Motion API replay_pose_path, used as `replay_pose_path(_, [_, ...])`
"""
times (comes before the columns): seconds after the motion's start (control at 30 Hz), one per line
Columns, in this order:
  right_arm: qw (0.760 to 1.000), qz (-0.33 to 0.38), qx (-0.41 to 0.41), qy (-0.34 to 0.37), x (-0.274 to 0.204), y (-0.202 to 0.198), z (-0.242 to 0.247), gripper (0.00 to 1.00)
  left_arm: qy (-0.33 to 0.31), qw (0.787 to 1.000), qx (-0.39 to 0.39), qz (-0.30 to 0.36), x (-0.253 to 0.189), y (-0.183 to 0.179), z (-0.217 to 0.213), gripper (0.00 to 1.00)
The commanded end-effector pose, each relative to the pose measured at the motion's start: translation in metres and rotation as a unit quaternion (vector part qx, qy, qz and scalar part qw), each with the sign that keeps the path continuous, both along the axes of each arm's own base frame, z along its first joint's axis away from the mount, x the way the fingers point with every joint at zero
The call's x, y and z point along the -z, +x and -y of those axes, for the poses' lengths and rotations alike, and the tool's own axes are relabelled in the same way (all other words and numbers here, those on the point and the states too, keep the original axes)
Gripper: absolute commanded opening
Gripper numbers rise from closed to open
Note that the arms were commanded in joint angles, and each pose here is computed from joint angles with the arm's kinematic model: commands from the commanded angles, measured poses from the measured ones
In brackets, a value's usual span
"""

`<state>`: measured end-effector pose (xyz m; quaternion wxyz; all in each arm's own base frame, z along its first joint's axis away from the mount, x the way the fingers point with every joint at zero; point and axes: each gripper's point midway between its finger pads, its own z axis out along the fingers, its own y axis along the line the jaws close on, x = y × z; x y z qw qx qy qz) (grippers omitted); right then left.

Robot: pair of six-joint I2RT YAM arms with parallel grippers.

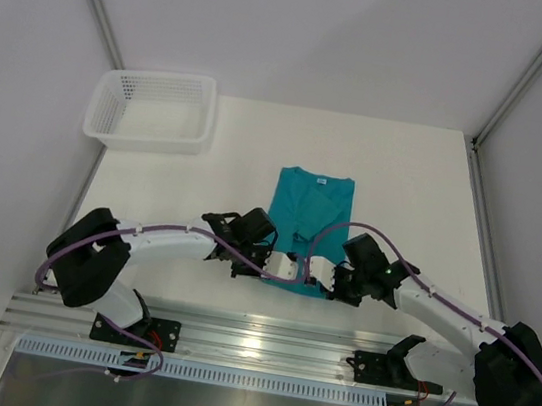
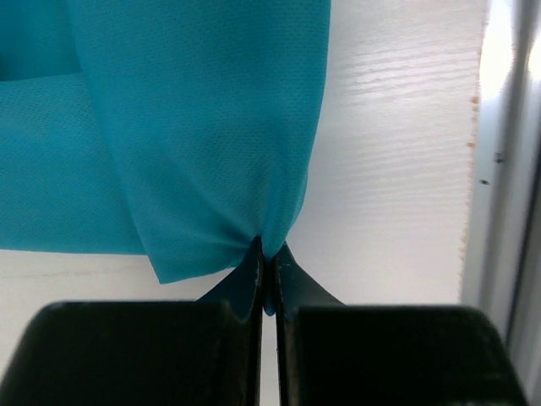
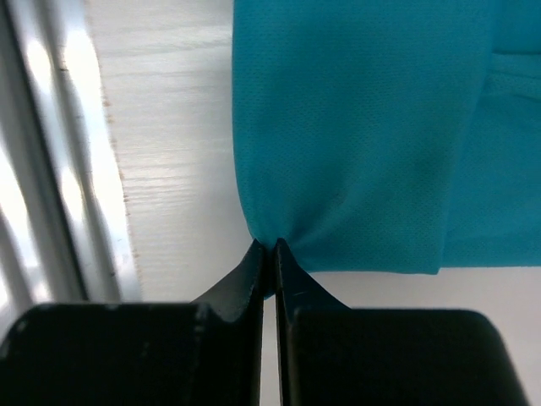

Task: Roll the t-shirts
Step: Roll the tshirt

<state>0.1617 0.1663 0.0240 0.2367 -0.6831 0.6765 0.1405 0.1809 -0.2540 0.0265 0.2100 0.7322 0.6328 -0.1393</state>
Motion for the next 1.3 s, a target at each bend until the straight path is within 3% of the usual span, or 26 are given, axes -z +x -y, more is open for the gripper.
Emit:
replay_pose_path(0.0, [0.997, -0.064, -0.031, 0.020, -0.023, -0.022, -0.007, 0.00, -0.021, 0.997, 0.000, -0.070, -0.030, -0.022, 0.000, 0.01])
replay_pose_path(0.23, [0.981, -0.173, -0.078, 0.035, -0.045, -0.069, -0.006, 0.00, -0.009, 0.981, 0.016, -0.192, -0.049, -0.064, -0.015, 0.01])
replay_pose_path(0.5, [0.968, -0.226, -0.093, 0.063, -0.075, -0.079, -0.017, 0.00, -0.018, 0.955, 0.009, -0.296, -0.077, -0.074, -0.024, 0.02])
replay_pose_path(0.67, [0.971, -0.214, -0.070, 0.079, -0.075, -0.057, -0.025, 0.00, -0.023, 0.947, -0.004, -0.322, -0.077, -0.065, -0.019, 0.04])
replay_pose_path(0.9, [0.979, -0.182, -0.001, 0.095, -0.064, -0.010, -0.030, 0.00, -0.040, 0.938, -0.066, -0.338, -0.075, -0.020, -0.003, 0.07])
replay_pose_path(1.27, [0.984, -0.154, 0.061, 0.066, -0.043, 0.024, -0.021, 0.00, -0.011, 0.934, -0.111, -0.338, -0.049, 0.012, -0.010, 0.15])
